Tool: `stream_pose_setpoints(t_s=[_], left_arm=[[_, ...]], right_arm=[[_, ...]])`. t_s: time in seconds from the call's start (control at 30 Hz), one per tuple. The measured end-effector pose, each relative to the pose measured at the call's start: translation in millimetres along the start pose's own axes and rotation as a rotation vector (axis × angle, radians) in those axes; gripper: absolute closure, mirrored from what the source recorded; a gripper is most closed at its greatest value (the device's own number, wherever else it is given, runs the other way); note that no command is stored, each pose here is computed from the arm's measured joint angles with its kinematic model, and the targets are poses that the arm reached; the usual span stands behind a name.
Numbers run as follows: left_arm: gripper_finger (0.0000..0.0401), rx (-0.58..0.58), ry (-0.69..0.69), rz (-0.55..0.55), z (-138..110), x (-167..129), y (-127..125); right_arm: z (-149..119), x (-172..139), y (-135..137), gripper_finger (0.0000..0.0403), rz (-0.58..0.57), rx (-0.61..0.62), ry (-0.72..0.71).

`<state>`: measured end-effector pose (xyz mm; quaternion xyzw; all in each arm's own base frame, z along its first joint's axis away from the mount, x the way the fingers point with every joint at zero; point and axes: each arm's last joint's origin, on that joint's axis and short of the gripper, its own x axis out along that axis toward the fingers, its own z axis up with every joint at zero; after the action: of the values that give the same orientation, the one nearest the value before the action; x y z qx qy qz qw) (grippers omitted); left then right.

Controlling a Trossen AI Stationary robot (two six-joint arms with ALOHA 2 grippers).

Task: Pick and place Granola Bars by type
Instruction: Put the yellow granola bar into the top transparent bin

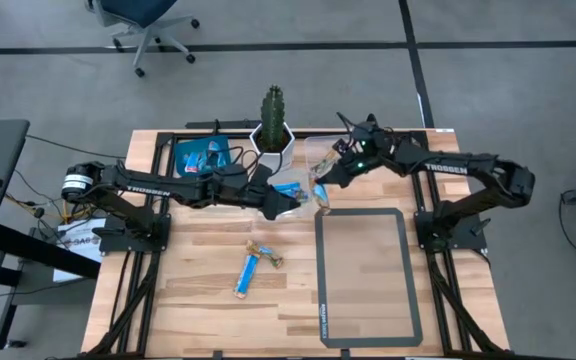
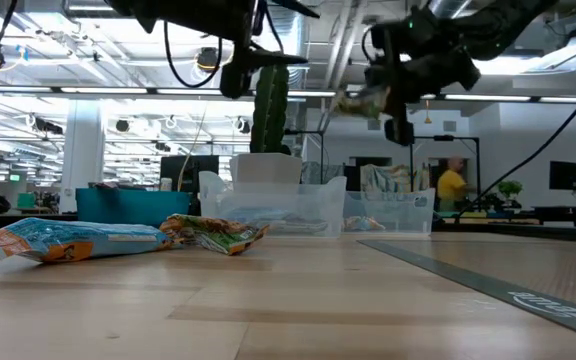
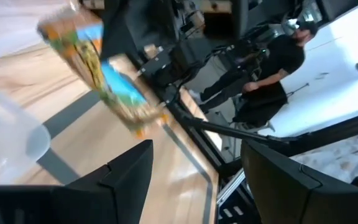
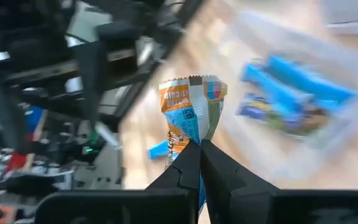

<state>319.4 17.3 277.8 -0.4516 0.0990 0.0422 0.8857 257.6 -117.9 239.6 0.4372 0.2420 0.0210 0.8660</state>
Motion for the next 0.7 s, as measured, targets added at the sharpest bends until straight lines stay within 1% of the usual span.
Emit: stream_pose_setpoints(t_s=[0.1, 0.33, 0.43, 0.57, 0.7], left_arm=[[0.0165, -0.003, 0.014, 0.019, -1.4, 0.0, 1.9], [0.0165, -0.005, 0.018, 0.016, -1.6, 0.0, 1.8], [0.0165, -0.006, 0.034, 0.004, -2.0, 0.0, 1.5], [0.0165, -0.009, 0.052, -0.009, -2.5, -0.1, 1.1], [0.0165, -0.021, 0.056, -0.011, -2.7, -0.1, 1.1]], right_arm=[[4.4, -11.6, -15.8, 0.0403, -0.088, 0.019, -0.025], [18.2, -40.1, -47.5, 0.0403, -0.379, 0.056, -0.197], [21.6, -48.1, -55.1, 0.0403, -0.474, 0.065, -0.252], [24.0, -54.1, -60.5, 0.0403, -0.563, 0.076, -0.305], [24.4, -54.9, -61.2, 0.0403, -0.573, 0.078, -0.311]])
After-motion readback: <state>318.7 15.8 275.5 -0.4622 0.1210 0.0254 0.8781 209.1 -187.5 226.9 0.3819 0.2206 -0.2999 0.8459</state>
